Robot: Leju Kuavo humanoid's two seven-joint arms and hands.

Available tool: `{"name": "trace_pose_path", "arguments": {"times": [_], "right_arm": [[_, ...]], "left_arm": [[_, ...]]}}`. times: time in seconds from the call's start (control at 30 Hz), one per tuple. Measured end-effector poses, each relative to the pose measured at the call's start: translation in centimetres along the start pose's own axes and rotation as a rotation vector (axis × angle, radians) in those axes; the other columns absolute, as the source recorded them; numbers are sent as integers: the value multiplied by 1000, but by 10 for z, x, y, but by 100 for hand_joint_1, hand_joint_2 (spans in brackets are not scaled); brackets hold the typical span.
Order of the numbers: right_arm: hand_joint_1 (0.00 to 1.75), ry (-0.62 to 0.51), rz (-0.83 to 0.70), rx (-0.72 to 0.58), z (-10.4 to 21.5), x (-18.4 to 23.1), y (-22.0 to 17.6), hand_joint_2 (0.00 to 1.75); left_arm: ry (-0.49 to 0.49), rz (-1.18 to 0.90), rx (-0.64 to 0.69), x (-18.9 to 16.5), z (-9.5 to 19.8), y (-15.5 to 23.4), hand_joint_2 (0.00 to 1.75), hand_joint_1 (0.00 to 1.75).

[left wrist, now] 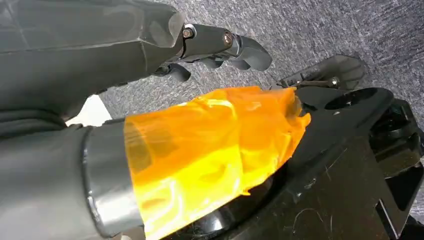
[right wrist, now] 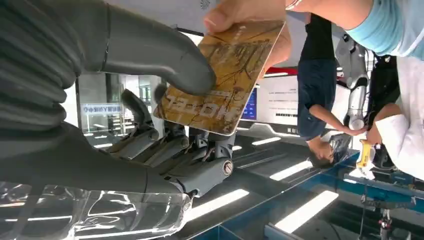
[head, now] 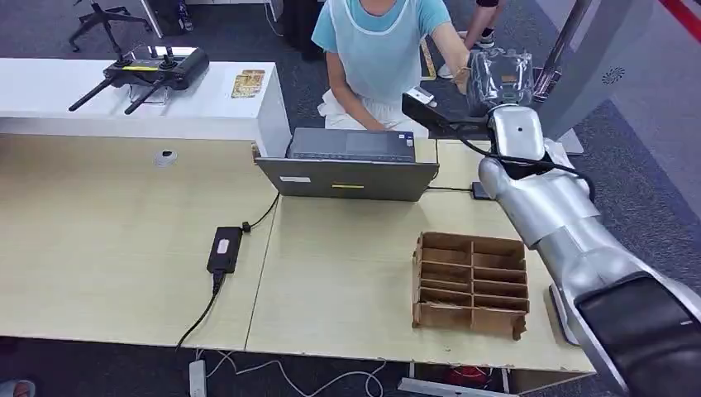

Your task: Pass the card to the sensor for recognition and then transmit it.

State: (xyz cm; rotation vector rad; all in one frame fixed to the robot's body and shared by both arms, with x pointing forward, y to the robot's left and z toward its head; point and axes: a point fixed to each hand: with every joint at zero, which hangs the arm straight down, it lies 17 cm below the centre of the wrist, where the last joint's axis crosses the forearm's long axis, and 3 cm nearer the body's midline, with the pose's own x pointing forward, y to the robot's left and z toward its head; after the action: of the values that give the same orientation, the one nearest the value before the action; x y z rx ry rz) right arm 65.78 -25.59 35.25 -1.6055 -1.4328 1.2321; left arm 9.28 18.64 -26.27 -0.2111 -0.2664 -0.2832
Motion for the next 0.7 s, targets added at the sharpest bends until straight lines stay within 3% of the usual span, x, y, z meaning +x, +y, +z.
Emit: {"name": "trace_pose_path", "arguments": {"times": [0.37,0.7], "right_arm": [[175,19,-53,-38,-1,-5,-7,175],[175,82,-338,-23,4,-33,-1,175]], "left_arm": [[0,2,0,0,0,0,0,0],[-1,31,0,-7,1,-3,0,0]]}}
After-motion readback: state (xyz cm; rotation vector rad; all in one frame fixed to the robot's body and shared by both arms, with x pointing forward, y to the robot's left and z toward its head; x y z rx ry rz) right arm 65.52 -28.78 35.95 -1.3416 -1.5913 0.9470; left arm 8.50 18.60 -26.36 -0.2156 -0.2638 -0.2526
